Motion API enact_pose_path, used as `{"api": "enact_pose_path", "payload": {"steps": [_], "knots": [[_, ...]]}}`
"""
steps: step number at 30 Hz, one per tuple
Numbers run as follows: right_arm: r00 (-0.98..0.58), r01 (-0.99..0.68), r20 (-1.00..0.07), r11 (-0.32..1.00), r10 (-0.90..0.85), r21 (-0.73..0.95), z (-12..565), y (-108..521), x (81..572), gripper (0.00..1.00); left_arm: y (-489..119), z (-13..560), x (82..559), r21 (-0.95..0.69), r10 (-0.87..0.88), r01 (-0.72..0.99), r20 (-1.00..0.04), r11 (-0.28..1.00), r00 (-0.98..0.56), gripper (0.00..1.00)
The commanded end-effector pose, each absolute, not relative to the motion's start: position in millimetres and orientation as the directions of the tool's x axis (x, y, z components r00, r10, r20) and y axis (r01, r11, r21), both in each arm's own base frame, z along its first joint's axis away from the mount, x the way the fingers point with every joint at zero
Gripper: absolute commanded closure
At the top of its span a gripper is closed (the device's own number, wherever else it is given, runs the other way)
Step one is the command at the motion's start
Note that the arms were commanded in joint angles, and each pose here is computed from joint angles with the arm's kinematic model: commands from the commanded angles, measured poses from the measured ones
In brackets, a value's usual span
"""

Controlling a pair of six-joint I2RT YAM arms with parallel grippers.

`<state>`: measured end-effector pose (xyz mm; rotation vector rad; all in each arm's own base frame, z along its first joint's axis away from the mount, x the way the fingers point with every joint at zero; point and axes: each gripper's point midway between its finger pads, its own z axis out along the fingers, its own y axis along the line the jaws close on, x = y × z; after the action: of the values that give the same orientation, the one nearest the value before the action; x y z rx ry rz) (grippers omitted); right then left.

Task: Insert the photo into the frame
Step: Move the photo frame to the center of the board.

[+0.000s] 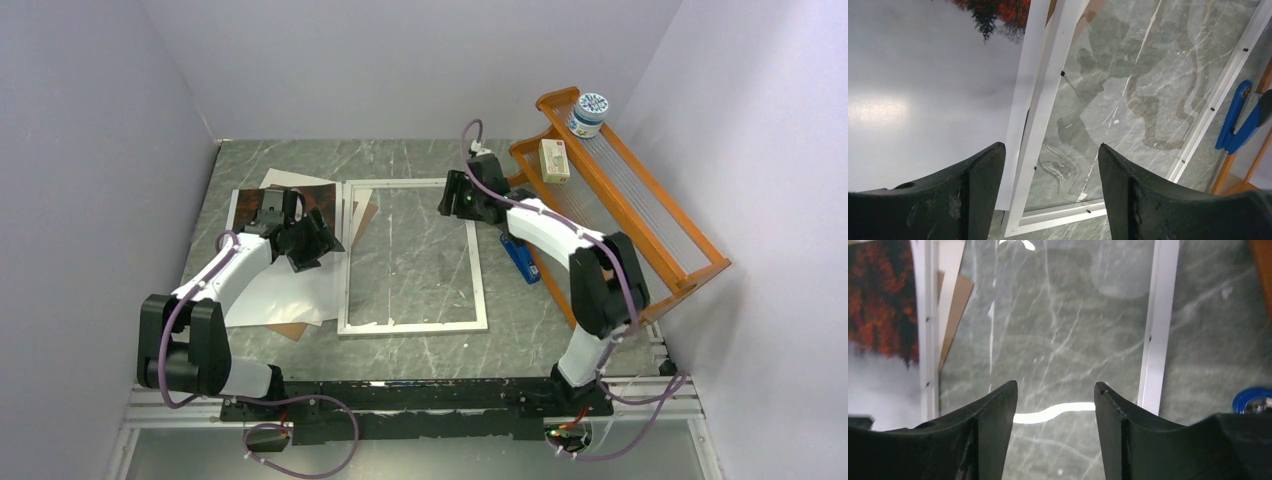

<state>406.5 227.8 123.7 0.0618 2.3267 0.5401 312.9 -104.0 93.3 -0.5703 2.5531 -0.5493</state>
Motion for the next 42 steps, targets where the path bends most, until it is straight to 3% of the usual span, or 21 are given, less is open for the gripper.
{"api": "enact_pose_path", "payload": {"steps": [1,9,15,21,27,42], "knots": [[-0.662,-0.078,-0.73,0.953,0.169,0.291,128,224,452,0.37,-106,107,320,-0.498,-0.482,-0.261,-0.391,0.827,-0.784,0.27],[-0.649,-0.084,-0.748,0.965,0.135,0.247,104,239,498,0.33,-101,100,333,-0.494,-0.508,-0.278,-0.424,0.824,-0.75,0.27],[-0.681,-0.063,-0.718,0.965,0.145,0.254,82,244,506,0.33,-103,84,335,-0.501,-0.518,-0.289,-0.41,0.816,-0.751,0.28],[-0.742,-0.172,-0.651,0.891,0.164,0.42,98,275,477,0.38,-107,61,346,-0.488,-0.493,-0.283,-0.379,0.826,-0.783,0.36],[-0.77,-0.225,-0.61,0.815,0.187,0.533,120,293,437,0.42,-105,70,385,-0.456,-0.473,-0.265,-0.437,0.85,-0.765,0.37],[-0.81,-0.157,-0.562,0.862,0.167,0.482,94,242,378,0.44,-114,43,449,-0.157,-0.237,-0.183,-0.475,0.97,-0.847,0.39]]}}
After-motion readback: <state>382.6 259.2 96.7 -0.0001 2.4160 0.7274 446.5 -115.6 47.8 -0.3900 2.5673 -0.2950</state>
